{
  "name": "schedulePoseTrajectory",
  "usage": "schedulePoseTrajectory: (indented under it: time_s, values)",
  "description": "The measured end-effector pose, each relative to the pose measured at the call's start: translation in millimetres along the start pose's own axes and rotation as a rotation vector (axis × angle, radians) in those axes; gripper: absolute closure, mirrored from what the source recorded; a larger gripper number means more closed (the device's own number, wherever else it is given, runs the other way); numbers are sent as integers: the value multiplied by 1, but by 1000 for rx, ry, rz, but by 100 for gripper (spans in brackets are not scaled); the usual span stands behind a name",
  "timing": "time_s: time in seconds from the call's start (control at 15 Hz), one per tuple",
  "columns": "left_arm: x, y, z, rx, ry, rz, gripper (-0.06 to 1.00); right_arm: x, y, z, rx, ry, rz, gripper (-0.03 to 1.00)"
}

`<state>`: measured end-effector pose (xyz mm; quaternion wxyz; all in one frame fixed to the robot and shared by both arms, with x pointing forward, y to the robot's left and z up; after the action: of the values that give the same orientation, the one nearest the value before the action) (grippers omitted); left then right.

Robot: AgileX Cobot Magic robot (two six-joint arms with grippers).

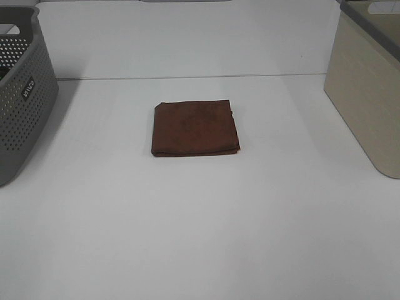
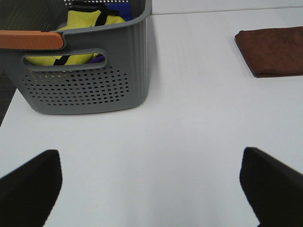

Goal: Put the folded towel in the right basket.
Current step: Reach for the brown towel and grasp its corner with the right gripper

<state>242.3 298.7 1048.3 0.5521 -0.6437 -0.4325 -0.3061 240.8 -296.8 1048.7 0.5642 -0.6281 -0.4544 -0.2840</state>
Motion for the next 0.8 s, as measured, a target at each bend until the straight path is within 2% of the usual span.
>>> schedulePoseTrajectory:
  time_s: [0.8]
  values:
    - [0, 0, 0, 0, 0, 0, -2, 0, 0, 0, 0, 0, -1, 24]
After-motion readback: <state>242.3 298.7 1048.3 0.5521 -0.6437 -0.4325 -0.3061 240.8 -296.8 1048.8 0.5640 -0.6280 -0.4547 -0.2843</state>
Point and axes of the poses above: a point on each arm's last joint axis where the gripper is mounted, y pointing out along that axis toward the gripper, z along the wrist's bending axis when the last joint is at zero, x = y × z, the point moved 1 cm from there along y, pointing out along that axis toward the gripper, and after that the axes turned 13 degrees about -y, right-handed, at the moved point
